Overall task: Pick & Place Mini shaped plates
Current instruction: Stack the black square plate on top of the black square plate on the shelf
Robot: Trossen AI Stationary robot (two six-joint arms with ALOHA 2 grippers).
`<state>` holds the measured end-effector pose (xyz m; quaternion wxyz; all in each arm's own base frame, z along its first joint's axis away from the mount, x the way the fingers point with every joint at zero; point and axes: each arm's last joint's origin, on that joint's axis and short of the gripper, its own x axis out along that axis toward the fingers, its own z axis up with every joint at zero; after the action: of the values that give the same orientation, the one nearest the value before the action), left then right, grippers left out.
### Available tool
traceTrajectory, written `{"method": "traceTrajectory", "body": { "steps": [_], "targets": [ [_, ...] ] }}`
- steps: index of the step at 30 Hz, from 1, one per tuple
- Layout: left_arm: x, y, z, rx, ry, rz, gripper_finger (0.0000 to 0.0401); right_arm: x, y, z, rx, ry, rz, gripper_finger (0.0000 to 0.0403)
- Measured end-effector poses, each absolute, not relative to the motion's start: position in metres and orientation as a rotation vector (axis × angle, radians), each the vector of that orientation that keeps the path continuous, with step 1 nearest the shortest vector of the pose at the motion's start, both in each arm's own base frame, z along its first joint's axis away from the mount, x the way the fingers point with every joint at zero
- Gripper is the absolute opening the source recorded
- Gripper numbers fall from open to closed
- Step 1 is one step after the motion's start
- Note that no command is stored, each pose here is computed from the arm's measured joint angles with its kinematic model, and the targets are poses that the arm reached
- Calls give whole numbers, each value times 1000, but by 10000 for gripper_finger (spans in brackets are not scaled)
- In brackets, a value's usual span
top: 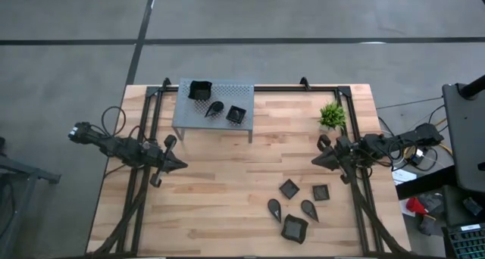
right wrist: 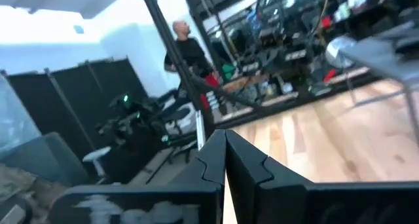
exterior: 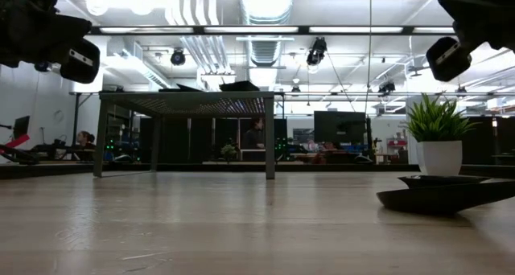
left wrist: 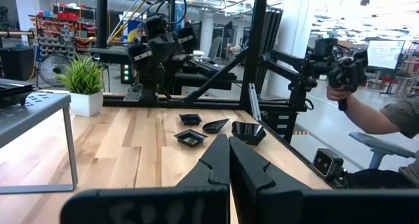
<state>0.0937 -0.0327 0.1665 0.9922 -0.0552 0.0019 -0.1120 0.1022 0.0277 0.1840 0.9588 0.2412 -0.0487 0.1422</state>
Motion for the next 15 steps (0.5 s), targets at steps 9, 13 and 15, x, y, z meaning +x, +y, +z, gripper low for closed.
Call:
{"method": "traceTrajectory", "body": {
  "steps": [9, 13, 15],
  "targets": [
    [94, -33, 166, -111, 5, -225, 0, 114, 34, 179, 523, -23, 311, 8],
    [94, -33, 166, -111, 5, -225, 0, 124, 36, 169, 608, 92, 232, 8],
    [94, -33, 166, -111, 5, -225, 0, 130, 36, 164, 643, 162, 170, 8]
  ]
}}
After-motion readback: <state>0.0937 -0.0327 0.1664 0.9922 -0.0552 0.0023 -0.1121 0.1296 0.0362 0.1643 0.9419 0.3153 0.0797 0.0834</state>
